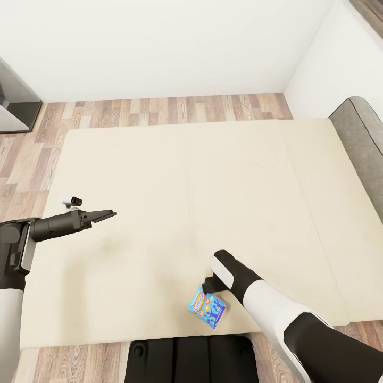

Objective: Put all the toys in the child's room - the three board games (two on the bed and one on the table), the two jigsaw puzzles on the table, and the tennis ball on the table - inside the toy box on the table in the child's room.

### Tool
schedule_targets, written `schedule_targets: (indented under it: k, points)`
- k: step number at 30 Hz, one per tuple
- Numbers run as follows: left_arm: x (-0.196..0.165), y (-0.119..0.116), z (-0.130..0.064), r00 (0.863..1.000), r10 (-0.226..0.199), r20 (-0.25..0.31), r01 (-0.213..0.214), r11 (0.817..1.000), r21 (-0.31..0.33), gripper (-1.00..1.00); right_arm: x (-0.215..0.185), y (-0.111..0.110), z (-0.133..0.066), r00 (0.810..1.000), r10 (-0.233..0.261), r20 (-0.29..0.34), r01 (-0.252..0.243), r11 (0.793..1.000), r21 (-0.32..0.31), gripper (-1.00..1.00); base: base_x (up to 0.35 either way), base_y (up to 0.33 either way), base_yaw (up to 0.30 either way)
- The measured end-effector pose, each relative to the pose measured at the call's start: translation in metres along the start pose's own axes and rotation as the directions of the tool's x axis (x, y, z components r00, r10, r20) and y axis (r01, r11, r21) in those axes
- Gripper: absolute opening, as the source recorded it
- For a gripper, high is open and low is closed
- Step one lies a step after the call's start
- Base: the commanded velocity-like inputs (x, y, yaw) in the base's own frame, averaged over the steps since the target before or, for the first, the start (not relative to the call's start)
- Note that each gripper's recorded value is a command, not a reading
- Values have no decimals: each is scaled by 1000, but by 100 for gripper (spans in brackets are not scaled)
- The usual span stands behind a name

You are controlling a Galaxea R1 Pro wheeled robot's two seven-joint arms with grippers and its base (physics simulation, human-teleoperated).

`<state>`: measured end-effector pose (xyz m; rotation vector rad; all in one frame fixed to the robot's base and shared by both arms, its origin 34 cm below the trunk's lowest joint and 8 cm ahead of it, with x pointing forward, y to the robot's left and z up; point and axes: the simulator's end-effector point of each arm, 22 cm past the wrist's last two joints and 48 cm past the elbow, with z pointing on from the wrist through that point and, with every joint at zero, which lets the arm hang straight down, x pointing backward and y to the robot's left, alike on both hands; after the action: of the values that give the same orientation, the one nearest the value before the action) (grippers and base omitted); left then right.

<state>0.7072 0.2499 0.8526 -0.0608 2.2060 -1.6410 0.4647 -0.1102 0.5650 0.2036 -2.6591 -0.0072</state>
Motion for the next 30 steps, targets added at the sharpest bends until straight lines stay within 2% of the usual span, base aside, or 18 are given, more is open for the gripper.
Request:
schedule_targets:
  k: [13,17,30]
  points:
    - [0,0,0,1000,0,0,0,1000,0,100,-18,-2,2,995,50,88,-50,999,0,100,0,0,0]
    - [0,0,0,1000,0,0,0,1000,0,100,-15,-5,6,995,59,85,-60,998,7,100,0,0,0]
    - [1,2,0,1000,-4,-1,4,1000,-1,100,-11,-7,11,996,15,85,-18,999,41,100,0,0,0]
